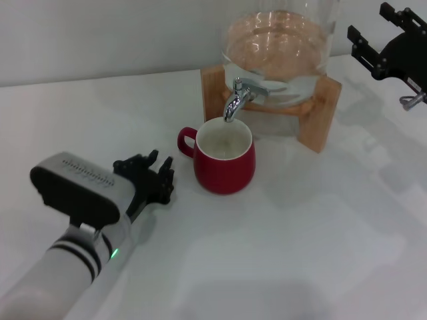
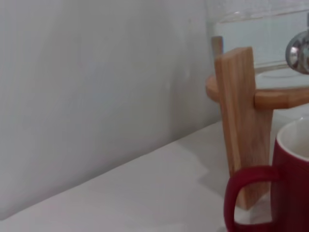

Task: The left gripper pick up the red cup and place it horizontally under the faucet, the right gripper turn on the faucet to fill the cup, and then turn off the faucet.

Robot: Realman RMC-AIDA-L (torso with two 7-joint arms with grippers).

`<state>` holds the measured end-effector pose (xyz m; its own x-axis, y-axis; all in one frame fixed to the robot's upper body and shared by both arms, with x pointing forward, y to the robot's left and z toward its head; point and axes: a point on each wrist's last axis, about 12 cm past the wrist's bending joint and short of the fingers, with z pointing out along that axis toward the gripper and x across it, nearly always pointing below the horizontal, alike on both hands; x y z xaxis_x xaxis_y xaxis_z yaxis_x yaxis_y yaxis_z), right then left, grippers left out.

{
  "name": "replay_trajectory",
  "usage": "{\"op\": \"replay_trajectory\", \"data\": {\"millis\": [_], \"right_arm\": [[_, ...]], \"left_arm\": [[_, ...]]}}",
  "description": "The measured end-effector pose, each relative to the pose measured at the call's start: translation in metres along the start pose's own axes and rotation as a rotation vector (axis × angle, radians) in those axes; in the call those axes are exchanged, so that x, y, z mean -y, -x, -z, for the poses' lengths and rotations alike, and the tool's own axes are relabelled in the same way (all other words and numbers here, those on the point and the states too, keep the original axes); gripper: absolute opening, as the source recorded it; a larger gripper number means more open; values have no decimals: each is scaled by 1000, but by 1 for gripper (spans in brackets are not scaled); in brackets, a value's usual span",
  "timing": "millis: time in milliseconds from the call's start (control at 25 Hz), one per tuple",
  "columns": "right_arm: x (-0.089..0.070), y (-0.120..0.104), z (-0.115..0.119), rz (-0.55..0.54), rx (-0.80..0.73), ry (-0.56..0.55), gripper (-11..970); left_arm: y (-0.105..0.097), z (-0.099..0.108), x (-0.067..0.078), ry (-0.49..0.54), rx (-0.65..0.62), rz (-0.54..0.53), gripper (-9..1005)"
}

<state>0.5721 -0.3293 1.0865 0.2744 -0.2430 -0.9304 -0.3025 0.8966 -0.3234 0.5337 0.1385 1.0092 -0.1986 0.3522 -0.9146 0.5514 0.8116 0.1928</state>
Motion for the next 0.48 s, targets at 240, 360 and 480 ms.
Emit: {"op": "replay_trajectory", "data": {"millis": [240, 360, 480], "right_arm": [[6, 1, 5, 5, 10, -29, 658], [11, 3, 11, 18, 21, -41, 658], [12, 4, 13, 25, 27, -46, 658]], "left_arm": [[-8, 20, 1, 80, 41, 2, 276], [-10, 33, -1, 152, 92, -12, 278], [-12, 49, -5, 251, 147, -50, 281]]}}
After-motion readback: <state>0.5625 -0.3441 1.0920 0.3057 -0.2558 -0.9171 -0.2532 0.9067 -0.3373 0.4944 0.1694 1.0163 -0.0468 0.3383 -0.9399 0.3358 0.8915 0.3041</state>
